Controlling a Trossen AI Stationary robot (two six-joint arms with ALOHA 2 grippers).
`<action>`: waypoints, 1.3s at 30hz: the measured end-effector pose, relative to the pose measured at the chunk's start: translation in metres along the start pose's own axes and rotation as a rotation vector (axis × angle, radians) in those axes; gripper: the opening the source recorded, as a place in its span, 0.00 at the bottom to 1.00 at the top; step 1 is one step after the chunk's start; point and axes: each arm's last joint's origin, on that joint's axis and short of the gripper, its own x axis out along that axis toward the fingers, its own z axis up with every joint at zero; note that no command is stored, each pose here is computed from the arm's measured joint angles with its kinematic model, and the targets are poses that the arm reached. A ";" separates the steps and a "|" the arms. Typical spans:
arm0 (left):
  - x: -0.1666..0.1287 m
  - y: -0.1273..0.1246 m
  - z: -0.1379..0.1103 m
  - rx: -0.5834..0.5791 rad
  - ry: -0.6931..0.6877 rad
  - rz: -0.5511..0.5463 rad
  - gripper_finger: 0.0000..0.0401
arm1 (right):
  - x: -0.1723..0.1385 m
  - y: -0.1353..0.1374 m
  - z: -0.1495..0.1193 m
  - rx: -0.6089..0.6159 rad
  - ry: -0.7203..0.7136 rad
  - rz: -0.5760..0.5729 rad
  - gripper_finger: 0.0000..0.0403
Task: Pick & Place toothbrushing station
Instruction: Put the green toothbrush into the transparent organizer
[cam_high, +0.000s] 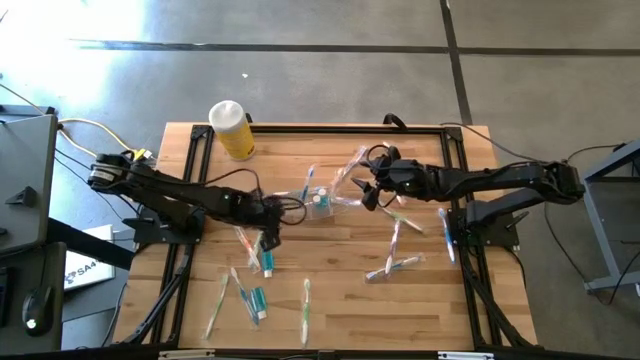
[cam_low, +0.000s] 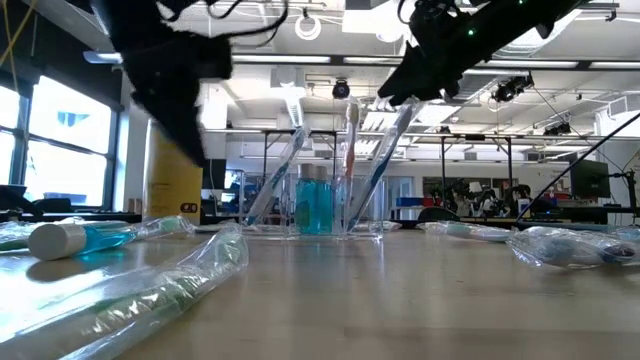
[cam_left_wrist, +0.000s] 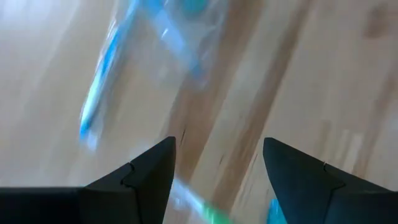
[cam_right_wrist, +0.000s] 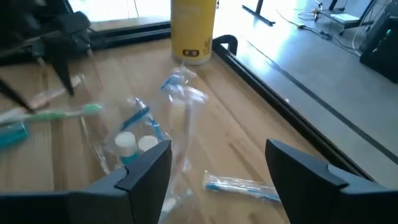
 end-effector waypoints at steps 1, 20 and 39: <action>0.000 0.002 -0.003 -0.057 0.030 0.020 0.59 | -0.001 0.000 -0.001 0.002 0.015 0.003 0.62; -0.009 0.021 -0.034 -0.338 0.345 0.247 0.59 | 0.000 -0.001 -0.008 0.025 0.075 -0.007 0.62; 0.025 0.004 -0.023 -0.362 0.262 0.186 0.59 | -0.001 0.000 -0.008 0.058 0.075 0.001 0.62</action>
